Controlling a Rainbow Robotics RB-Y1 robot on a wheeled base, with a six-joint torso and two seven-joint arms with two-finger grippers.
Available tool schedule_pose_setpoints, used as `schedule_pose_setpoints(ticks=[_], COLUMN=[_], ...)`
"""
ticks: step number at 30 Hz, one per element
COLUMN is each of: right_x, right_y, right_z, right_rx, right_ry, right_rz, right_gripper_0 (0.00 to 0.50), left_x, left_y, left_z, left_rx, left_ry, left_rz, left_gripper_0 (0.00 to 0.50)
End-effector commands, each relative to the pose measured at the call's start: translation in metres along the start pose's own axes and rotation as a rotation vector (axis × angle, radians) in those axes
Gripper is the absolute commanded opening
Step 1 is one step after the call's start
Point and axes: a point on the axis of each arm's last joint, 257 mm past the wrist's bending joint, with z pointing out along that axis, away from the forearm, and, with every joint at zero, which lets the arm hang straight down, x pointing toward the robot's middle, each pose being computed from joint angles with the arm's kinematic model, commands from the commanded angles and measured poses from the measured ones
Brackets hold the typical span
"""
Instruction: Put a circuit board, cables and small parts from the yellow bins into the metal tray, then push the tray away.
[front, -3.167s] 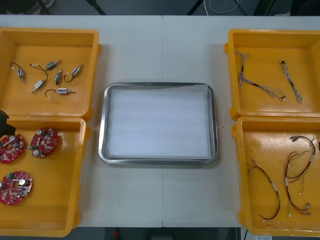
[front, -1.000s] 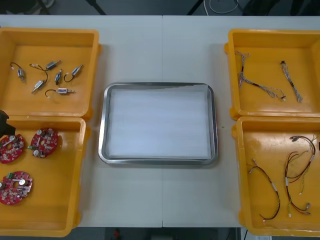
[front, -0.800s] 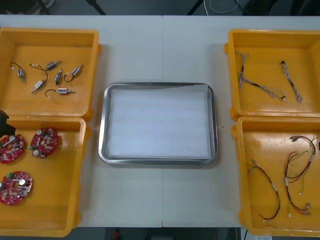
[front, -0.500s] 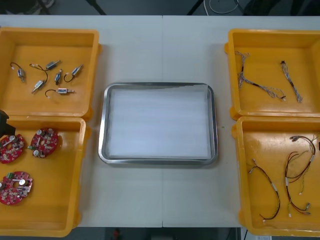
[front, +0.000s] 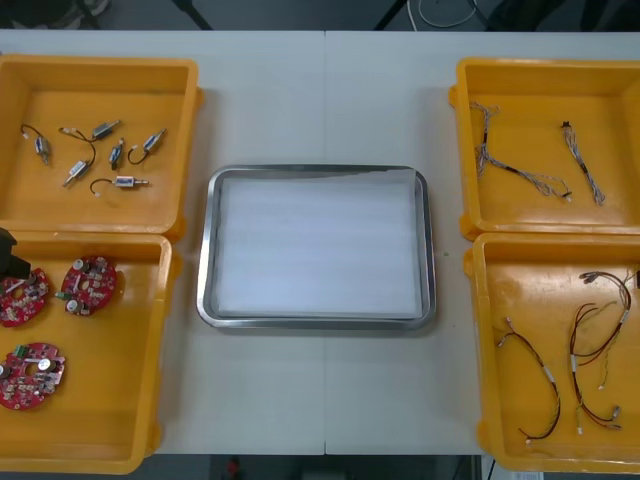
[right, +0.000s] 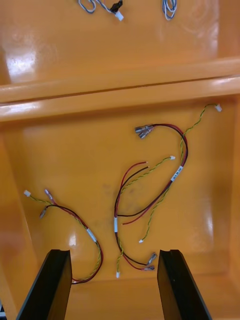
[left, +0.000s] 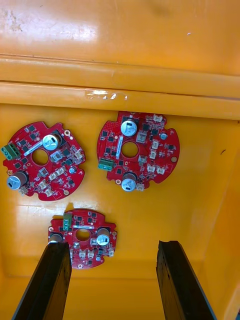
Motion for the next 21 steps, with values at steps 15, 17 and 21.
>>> schedule_pose_setpoints(ticks=[15, 17, 21], right_x=[0.004, 0.0, -0.009], right_y=[-0.063, -0.069, -0.082], right_z=[0.026, 0.031, 0.047], right_rx=[0.074, 0.08, 0.09], right_ry=[0.026, 0.014, -0.019], right_rz=[0.143, 0.162, 0.209], right_gripper_0=[0.498, 0.496, 0.495], left_x=[-0.025, -0.025, -0.027], left_y=[0.056, 0.063, 0.079], left_z=[-0.005, -0.002, 0.008], left_rx=[-0.03, -0.032, -0.03], left_ry=[-0.077, -0.08, -0.088], left_rz=[0.148, 0.155, 0.167], left_gripper_0=[0.5, 0.5, 0.5])
